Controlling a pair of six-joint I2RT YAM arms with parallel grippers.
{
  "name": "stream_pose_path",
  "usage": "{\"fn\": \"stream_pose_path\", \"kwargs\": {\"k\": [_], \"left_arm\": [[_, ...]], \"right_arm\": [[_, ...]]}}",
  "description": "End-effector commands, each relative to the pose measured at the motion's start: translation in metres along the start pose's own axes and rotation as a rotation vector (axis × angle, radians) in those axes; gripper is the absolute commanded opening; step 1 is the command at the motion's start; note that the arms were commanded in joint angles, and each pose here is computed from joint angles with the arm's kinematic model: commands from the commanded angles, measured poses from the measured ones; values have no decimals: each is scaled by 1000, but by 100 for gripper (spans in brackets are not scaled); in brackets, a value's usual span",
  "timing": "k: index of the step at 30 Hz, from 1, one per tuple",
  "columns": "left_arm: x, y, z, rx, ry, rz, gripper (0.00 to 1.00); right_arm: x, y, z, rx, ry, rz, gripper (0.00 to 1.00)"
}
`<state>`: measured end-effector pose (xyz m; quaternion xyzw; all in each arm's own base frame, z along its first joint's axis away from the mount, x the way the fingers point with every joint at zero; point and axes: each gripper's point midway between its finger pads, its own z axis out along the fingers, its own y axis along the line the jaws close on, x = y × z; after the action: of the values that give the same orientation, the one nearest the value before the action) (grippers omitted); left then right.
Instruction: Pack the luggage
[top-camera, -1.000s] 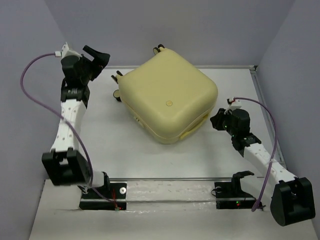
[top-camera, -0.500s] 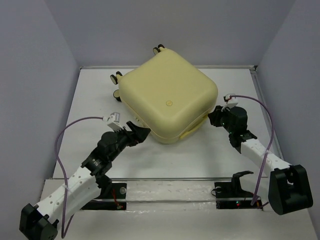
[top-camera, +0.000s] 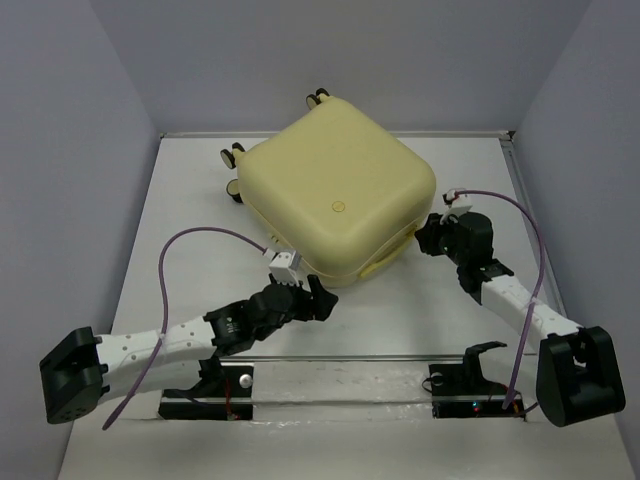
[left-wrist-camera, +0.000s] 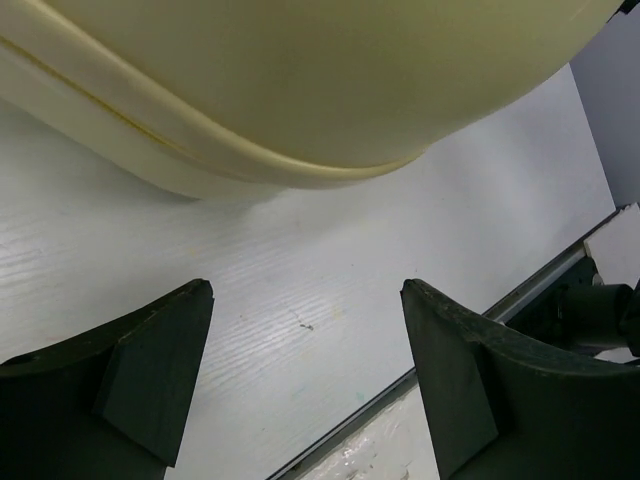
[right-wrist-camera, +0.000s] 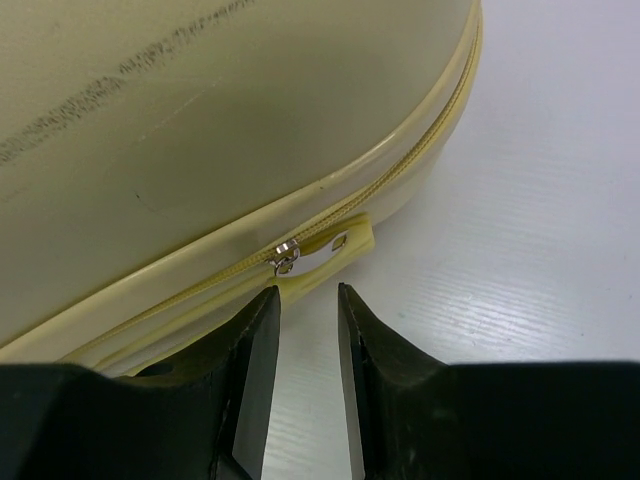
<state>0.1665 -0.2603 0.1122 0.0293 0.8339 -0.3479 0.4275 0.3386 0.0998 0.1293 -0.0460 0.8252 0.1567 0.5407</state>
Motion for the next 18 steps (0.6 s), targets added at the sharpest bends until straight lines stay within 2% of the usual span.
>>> {"fn": "stream_pose_path", "kwargs": {"k": [1, 8, 15, 18], "left_arm": [[-43, -25, 4, 19, -160, 14, 87], [-33, -24, 12, 23, -141, 27, 87], [-36, -19, 11, 8, -158, 37, 87], [-36, -17, 11, -1, -162, 43, 87]], "right_arm": [[-17, 10, 2, -49, 4, -33, 36], [-15, 4, 17, -30, 39, -66, 40], [-32, 7, 24, -40, -54, -108, 40], [-41, 8, 20, -48, -112, -122, 38]]}}
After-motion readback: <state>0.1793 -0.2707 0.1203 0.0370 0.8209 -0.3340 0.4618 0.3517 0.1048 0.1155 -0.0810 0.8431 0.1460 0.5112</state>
